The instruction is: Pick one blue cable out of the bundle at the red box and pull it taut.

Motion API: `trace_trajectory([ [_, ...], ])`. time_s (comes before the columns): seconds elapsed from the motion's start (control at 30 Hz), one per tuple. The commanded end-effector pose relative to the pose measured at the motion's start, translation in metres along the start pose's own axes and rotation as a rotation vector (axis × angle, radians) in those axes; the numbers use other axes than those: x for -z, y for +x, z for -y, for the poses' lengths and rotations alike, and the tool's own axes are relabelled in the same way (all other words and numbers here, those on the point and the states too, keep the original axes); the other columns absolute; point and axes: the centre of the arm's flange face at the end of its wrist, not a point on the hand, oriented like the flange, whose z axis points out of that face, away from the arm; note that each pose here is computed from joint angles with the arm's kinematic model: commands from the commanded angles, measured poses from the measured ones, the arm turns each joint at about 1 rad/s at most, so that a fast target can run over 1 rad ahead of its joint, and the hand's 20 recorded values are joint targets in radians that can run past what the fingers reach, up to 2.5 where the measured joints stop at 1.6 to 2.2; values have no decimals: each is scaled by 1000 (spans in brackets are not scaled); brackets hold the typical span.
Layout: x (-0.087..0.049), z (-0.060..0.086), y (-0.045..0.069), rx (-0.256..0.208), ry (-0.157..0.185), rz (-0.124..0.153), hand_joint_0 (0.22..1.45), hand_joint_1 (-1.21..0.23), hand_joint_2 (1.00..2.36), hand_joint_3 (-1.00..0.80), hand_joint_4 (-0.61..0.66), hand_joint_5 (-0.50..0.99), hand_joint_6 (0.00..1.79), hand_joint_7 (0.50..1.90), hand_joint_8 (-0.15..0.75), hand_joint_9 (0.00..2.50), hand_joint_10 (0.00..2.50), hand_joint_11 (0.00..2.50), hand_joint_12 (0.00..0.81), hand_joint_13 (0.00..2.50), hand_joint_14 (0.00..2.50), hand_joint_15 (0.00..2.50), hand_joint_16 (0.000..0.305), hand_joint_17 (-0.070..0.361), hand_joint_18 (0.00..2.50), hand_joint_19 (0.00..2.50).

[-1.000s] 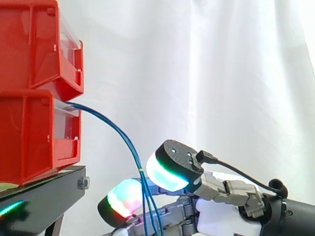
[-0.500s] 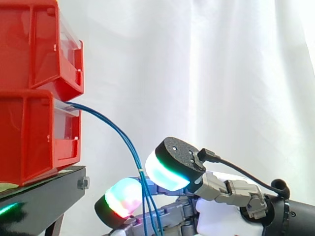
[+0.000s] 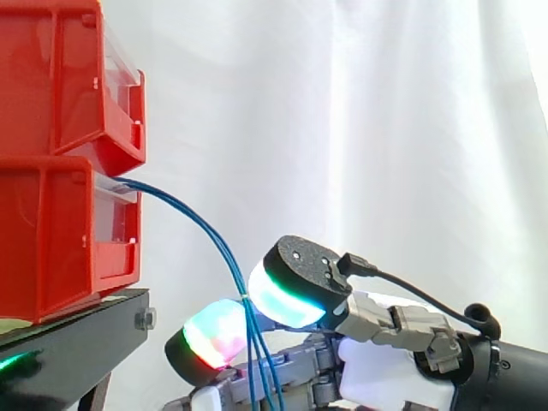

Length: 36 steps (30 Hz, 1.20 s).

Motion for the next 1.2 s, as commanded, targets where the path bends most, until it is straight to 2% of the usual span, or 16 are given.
trace_trajectory([
  [0.0,-2,-2,-2,-2,-1,1,571,-751,1010,-344,181,-164,804,957,362,788,13,626,376,429,8,226,59,133,307,221],
  [0.63,-4,-3,-2,-3,-9,2,592,-755,1012,-298,200,-175,858,928,361,788,13,638,374,443,9,233,58,131,331,218],
  [0.9,-4,-5,1,-5,-12,-2,542,-748,1006,-406,203,-172,828,861,368,785,12,635,383,437,8,235,60,135,324,229],
  [1.17,-3,-5,6,-3,-10,-8,536,-748,1004,-428,196,-171,830,899,372,786,14,635,385,437,8,237,61,136,325,234],
])
